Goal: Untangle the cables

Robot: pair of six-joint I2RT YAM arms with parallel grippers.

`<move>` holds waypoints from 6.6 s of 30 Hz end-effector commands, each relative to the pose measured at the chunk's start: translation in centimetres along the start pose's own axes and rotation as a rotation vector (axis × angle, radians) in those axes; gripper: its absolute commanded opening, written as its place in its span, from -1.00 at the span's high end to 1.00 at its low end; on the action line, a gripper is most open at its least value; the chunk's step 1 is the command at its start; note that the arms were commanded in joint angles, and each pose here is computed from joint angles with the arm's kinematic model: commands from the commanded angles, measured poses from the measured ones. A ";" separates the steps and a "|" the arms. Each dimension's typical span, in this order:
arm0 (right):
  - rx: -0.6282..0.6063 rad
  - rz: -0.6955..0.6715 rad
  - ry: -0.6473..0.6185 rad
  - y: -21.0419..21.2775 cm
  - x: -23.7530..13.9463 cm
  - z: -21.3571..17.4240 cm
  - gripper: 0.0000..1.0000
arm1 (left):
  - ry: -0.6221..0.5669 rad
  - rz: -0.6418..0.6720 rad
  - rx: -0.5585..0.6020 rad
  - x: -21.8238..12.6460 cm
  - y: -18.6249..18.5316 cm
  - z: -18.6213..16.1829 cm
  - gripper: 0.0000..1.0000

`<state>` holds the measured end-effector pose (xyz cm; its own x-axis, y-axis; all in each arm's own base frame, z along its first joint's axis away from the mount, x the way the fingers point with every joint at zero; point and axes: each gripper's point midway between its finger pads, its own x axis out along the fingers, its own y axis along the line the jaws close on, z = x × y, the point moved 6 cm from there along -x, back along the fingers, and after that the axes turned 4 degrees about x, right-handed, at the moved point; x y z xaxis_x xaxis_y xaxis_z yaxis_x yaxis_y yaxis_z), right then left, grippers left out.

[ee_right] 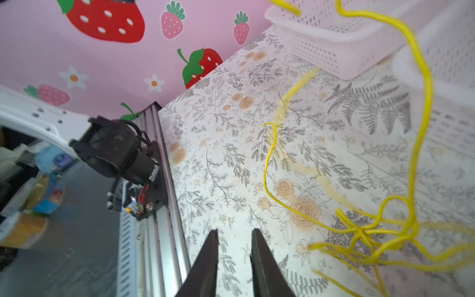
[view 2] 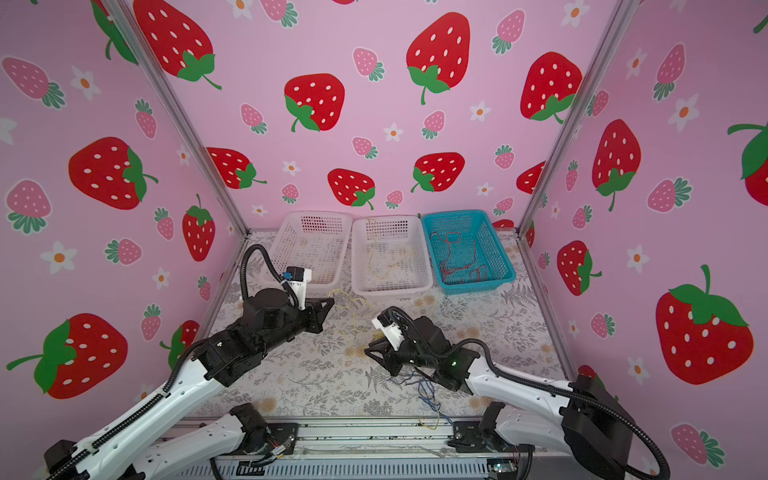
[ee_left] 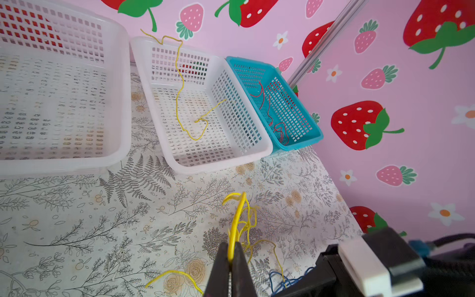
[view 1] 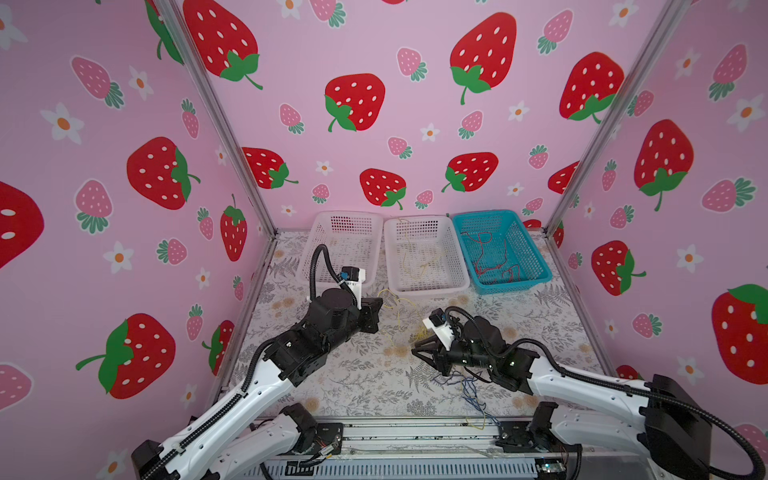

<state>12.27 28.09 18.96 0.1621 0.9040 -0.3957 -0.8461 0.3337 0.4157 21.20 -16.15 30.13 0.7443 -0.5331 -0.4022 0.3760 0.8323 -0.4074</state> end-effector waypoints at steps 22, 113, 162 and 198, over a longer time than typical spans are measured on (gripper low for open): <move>-0.057 -0.254 -0.185 -5.9 -1.6 1.6 -0.32 | -0.170 -0.130 -0.194 -7.6 -0.1 3.2 1.00; -0.418 -0.095 -0.197 -0.1 -1.9 6.4 1.00 | 0.199 -0.236 0.537 -5.5 -1.9 -0.6 -0.48; -0.274 0.034 -0.326 1.5 -4.9 6.0 1.00 | 0.215 -0.375 0.842 -1.6 -4.1 -7.1 1.00; -0.327 0.398 -0.534 8.4 -11.2 11.0 1.00 | 0.085 -0.454 0.859 0.6 -5.2 -7.6 -0.43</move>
<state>9.69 24.22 33.18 0.0162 0.9906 0.1356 -0.9842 -0.0081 0.1767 15.02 -21.75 24.39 0.3448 -0.7837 -0.5166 0.9369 0.3215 0.1376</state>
